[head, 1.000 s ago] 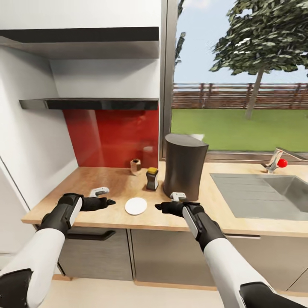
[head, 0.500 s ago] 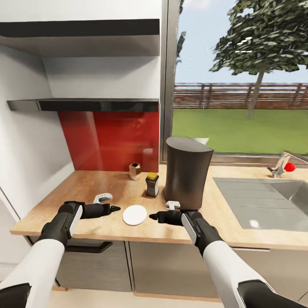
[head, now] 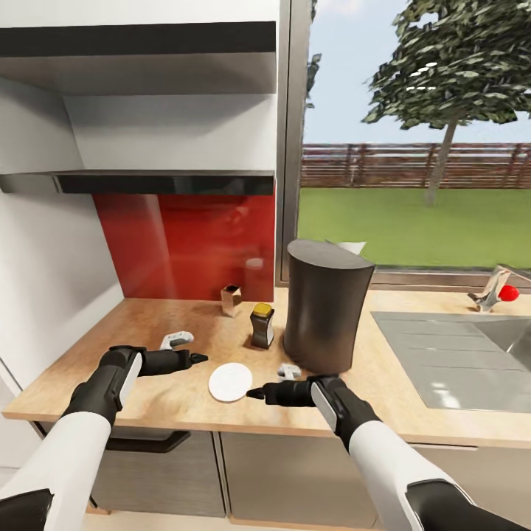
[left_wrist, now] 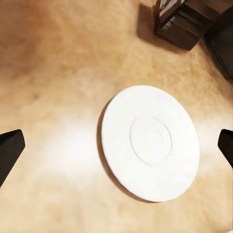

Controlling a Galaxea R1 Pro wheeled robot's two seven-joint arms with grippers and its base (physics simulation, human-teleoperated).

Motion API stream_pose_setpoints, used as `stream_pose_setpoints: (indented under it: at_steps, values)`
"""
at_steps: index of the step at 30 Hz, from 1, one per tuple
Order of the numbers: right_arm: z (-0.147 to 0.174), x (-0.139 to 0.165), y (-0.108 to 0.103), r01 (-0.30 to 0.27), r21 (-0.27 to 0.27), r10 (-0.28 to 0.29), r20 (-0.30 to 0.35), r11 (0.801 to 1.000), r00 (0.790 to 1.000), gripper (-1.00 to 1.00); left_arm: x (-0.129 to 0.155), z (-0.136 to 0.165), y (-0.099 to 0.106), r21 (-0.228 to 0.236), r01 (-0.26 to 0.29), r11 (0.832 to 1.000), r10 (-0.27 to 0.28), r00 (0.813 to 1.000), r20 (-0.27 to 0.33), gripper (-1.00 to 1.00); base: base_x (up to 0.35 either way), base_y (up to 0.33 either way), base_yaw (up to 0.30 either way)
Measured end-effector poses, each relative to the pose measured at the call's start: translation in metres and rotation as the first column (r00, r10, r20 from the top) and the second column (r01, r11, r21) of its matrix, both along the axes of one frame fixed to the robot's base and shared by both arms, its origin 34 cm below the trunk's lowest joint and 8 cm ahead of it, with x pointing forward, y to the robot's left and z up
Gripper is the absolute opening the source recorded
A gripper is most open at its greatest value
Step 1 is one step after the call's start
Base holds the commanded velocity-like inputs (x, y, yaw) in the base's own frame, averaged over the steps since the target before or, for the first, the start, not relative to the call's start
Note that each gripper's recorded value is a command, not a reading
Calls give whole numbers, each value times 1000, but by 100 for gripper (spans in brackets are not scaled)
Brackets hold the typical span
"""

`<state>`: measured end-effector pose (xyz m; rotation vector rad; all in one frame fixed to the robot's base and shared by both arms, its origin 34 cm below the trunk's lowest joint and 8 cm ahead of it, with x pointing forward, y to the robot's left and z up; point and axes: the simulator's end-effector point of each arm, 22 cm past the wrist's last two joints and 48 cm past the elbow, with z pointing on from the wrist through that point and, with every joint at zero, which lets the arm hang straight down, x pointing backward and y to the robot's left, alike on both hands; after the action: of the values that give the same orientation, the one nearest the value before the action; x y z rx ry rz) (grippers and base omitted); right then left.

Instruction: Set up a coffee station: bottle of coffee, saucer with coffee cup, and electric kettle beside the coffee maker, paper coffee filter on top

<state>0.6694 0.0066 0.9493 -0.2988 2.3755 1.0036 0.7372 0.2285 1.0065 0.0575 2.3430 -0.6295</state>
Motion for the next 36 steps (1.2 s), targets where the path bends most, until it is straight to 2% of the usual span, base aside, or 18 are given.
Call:
stream_pose_setpoints:
  at_steps: [9, 22, 25, 26, 27, 28, 30, 32, 34, 36]
  values:
    - [-8, -8, 1, -7, 4, 7, -26, 1000, 1000, 100, -1, -1, 0, -1, 0, 1000, 0, 1000, -3, 100, 170, 0, 0]
    - [-9, -8, 1, -7, 5, 7, -28, 1000, 1000, 100, -3, -2, -1, -16, -3, 1000, 3, 1000, -19, 100, 14, 0, 0]
    - [-8, -8, 1, -8, 6, 8, -27, 1000, 1000, 100, -11, -11, -3, -32, -6, 999, 3, 997, -76, 100, 0, 0, 0]
    - [-9, -8, 1, -8, 5, 8, -27, 1000, 1000, 100, -16, -13, -4, -50, -6, 999, 1, 994, -107, 100, 0, 0, 0]
    - [-9, -8, 1, -8, 5, 8, -29, 1000, 1000, 100, -21, -11, -11, -94, 3, 996, -16, 991, -132, 100, 0, 0, 0]
    - [-9, -8, 2, -8, 5, 8, -29, 1000, 1000, 100, -23, -10, -14, -108, 9, 994, -23, 991, -134, 100, 0, 0, 0]
    - [-10, -9, 2, -9, 6, 10, -32, 1000, 999, 100, -27, -3, -25, -171, 38, 984, -62, 989, -138, 100, 0, 0, 0]
    - [-11, -12, 3, -16, 15, 17, -40, 1000, 999, 100, -30, -1, -29, -189, 45, 981, -74, 986, -147, 100, 0, 0, 0]
    - [-6, -21, 13, -51, 70, 55, -50, 996, 997, 100, -33, -2, -31, -202, 47, 978, -81, 983, -162, 100, 0, 0, 0]
    - [-5, -22, 14, -56, 78, 60, -51, 995, 997, 100, -33, -2, -31, -204, 47, 978, -82, 983, -165, 100, 18, 0, 0]
